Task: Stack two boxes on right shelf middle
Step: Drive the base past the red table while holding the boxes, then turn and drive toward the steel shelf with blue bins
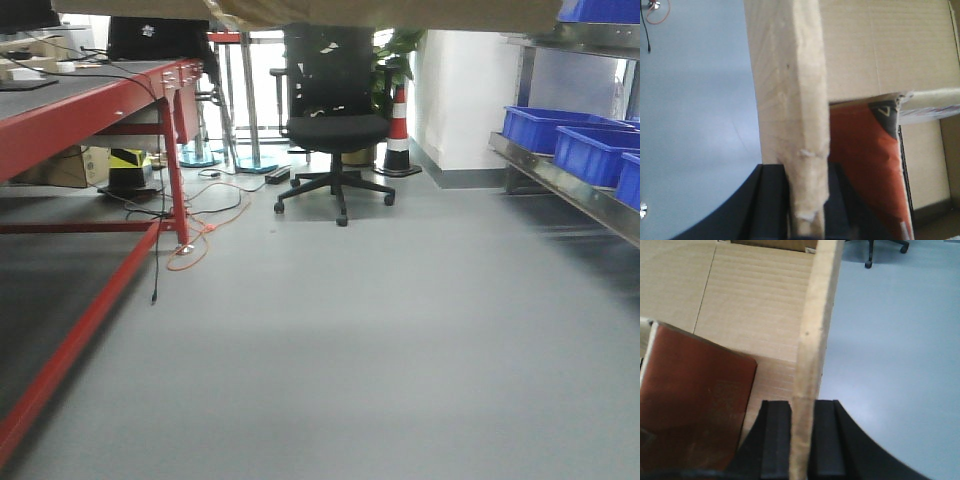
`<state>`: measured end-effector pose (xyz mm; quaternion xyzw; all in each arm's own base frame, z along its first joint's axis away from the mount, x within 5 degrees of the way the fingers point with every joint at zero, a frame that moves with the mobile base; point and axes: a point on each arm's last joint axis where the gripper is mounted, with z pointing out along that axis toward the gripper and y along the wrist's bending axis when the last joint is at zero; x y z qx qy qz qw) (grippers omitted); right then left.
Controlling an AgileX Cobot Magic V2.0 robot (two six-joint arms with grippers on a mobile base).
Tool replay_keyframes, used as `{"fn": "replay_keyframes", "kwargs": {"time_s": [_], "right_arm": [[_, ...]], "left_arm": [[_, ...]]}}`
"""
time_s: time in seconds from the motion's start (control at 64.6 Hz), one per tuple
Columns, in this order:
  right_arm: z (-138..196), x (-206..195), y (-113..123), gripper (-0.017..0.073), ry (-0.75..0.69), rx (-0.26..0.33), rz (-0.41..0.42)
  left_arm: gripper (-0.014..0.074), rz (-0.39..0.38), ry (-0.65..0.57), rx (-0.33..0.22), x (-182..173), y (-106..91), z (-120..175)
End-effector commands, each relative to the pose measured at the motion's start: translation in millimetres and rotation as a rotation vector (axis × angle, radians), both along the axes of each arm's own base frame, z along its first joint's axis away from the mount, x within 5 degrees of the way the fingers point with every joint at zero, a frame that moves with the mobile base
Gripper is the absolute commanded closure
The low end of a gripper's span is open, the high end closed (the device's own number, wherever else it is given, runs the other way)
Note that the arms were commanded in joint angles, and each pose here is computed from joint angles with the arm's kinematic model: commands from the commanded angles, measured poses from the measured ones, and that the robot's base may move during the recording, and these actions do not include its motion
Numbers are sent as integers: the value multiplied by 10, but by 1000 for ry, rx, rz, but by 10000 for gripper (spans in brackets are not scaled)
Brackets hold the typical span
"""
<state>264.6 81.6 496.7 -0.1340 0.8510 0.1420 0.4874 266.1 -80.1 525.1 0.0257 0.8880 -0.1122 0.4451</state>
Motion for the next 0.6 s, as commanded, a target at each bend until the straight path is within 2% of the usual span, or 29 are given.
{"fn": "replay_keyframes", "kwargs": {"time_s": [0.0, 0.588], "right_arm": [[65, 17, -64, 713, -67, -27, -36], [76, 22, -64, 713, -79, -23, -38]], "left_arm": [[705, -2, -88, -32, -49, 15, 131], [705, -2, -88, -32, -49, 15, 131]]}}
